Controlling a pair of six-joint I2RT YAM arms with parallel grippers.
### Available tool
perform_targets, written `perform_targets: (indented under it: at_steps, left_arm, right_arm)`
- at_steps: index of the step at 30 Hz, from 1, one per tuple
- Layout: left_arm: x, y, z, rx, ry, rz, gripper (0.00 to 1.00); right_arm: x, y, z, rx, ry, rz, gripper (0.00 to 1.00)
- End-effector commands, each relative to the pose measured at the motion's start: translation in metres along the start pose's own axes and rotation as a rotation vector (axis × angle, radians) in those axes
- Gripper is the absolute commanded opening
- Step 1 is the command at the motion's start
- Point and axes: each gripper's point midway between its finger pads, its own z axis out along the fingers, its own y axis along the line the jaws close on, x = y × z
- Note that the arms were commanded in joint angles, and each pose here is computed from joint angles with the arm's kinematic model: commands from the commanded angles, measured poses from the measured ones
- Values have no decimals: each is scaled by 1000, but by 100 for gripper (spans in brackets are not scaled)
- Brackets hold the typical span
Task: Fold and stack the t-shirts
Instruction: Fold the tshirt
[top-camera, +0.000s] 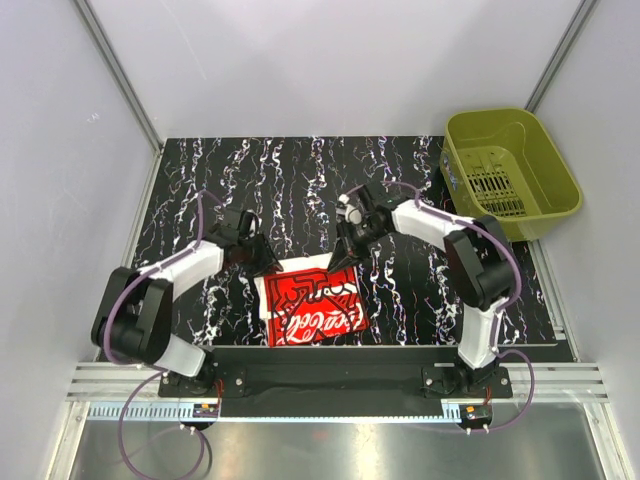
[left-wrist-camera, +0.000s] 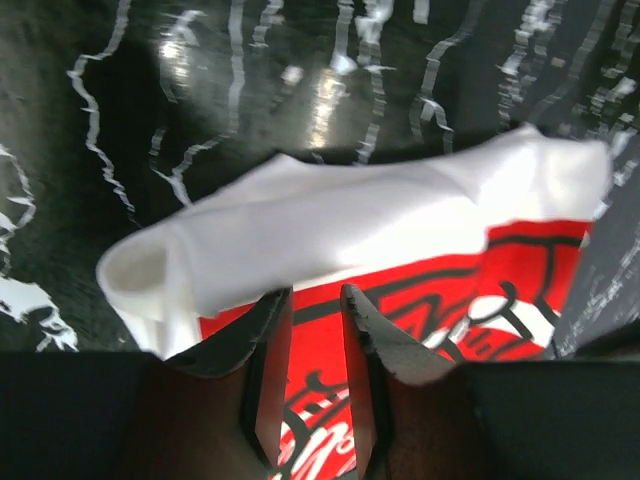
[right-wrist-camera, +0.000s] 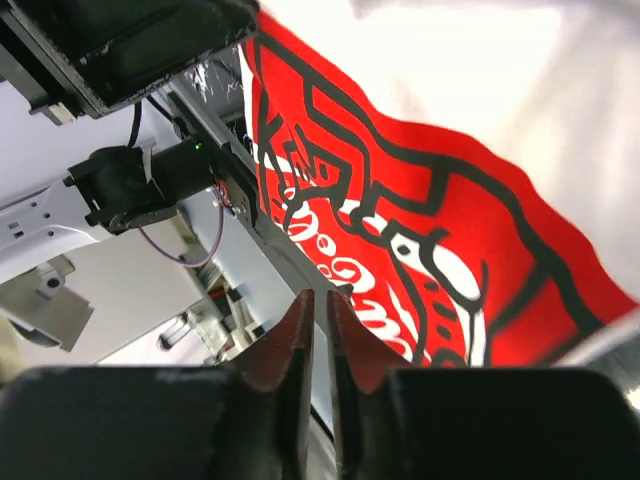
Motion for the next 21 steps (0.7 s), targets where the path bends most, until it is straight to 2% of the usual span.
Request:
perform_targets:
  at_steps: [1, 3, 8, 12, 15, 18, 21]
  left_arm:
    - [-15, -2, 9, 32, -35, -3, 31]
    - [-17, 6, 13, 10, -30, -6, 30]
    - [-14, 28, 28, -59, 3, -11, 28]
    - [-15, 34, 34, -85, 27, 12, 27]
    - [-22, 25, 23, -82, 13, 50, 27]
    - [-27, 4, -8, -68, -35, 105, 45]
    - [-9, -15, -29, -29, -27, 134, 50]
  right_arm:
    - [-5, 8, 20, -92, 44, 4, 15]
    - [-1, -10, 31, -72, 85, 16, 10]
    - [19, -62, 33, -1, 105, 97, 8]
    - [23, -91, 7, 47, 49, 178, 8]
    - [25, -91, -5, 111, 36, 166, 8]
    - [26, -68, -25, 121, -3, 115, 8]
    - [35, -43, -36, 117, -7, 71, 9]
